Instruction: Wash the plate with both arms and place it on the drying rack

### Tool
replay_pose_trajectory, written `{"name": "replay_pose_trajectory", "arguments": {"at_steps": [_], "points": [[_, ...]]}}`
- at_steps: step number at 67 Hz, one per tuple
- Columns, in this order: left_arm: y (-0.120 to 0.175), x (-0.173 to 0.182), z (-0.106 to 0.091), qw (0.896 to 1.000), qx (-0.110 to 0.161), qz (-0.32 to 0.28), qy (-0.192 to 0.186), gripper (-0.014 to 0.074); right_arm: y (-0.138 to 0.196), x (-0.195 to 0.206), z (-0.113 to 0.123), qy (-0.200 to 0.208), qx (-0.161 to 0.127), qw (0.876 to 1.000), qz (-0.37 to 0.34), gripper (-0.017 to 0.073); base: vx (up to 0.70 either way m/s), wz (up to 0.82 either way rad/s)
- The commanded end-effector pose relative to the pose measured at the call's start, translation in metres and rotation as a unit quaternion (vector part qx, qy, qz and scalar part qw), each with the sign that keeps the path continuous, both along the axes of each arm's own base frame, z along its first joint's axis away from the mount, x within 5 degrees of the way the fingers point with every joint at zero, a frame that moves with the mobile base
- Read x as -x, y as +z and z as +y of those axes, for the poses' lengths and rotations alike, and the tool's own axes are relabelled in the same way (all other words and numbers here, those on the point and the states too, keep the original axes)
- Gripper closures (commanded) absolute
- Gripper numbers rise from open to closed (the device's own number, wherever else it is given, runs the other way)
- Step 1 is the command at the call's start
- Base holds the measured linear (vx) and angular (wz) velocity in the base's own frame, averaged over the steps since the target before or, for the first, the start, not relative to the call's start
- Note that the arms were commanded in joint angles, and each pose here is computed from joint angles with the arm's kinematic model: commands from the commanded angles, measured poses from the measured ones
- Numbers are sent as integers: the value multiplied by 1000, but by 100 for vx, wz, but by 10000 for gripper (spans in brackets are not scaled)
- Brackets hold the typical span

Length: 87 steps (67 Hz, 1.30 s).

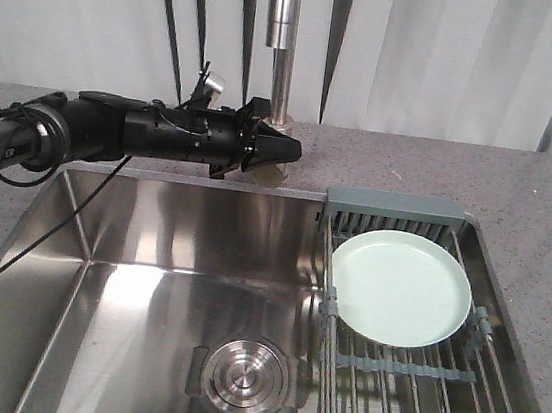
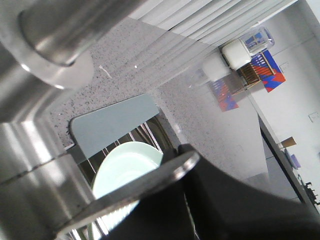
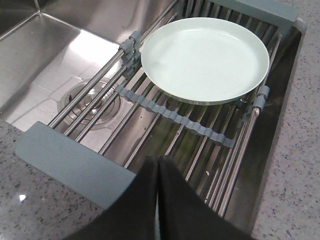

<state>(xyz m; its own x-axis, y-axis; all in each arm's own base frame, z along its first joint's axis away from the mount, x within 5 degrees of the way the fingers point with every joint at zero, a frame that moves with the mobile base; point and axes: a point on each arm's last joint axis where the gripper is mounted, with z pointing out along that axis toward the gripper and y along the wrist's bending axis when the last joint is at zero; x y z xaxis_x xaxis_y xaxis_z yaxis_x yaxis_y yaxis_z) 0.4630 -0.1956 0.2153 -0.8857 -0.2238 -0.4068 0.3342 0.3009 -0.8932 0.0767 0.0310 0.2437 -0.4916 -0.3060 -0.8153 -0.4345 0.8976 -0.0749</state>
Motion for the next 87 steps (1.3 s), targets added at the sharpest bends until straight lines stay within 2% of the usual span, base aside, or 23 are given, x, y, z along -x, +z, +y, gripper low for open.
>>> {"name": "replay_pose_trajectory", "arguments": {"at_steps": [1, 14, 17, 21, 31, 37, 44, 49, 54, 57, 61, 69, 79, 87], "points": [[51, 2, 3, 998, 55, -41, 14, 600, 13, -4, 0, -5, -9, 999, -39, 564, 0, 0], [58, 16, -1, 993, 86, -42, -62, 600, 13, -4, 0, -6, -9, 999, -39, 564, 0, 0], [62, 19, -1, 993, 88, -39, -74, 600, 13, -4, 0, -6, -9, 999, -39, 564, 0, 0], [67, 23, -1, 993, 78, -38, -81, 600, 13, -4, 0, -6, -9, 999, -39, 564, 0, 0], [86, 37, 5, 994, -1, -56, -96, 600, 13, -4, 0, -6, -9, 999, -39, 564, 0, 0], [101, 47, 14, 992, -37, -58, -104, 600, 13, -4, 0, -6, -9, 999, -39, 564, 0, 0], [115, 59, 29, 987, -93, -57, -114, 600, 13, -4, 0, -6, -9, 999, -39, 564, 0, 0], [127, 71, 42, 978, -156, -63, -122, 600, 13, -4, 0, -6, -9, 999, -39, 564, 0, 0], [139, 84, 53, 965, -221, -74, -121, 600, 13, -4, 0, -6, -9, 999, -39, 564, 0, 0], [147, 92, 60, 954, -266, -86, -112, 600, 13, -4, 0, -6, -9, 999, -39, 564, 0, 0], [160, 107, 69, 942, -304, -101, -95, 600, 13, -4, 0, -6, -9, 999, -39, 564, 0, 0], [177, 136, 81, 929, -341, -126, -64, 600, 13, -5, 0, -6, -8, 999, -39, 564, 0, 0], [189, 185, 95, 920, -353, -170, -12, 600, 14, -5, 0, -6, -8, 999, -43, 564, 0, 0], [175, 226, 106, 917, -355, -183, 23, 600, 14, -5, 0, -7, -10, 999, -46, 564, 0, 0]]}}
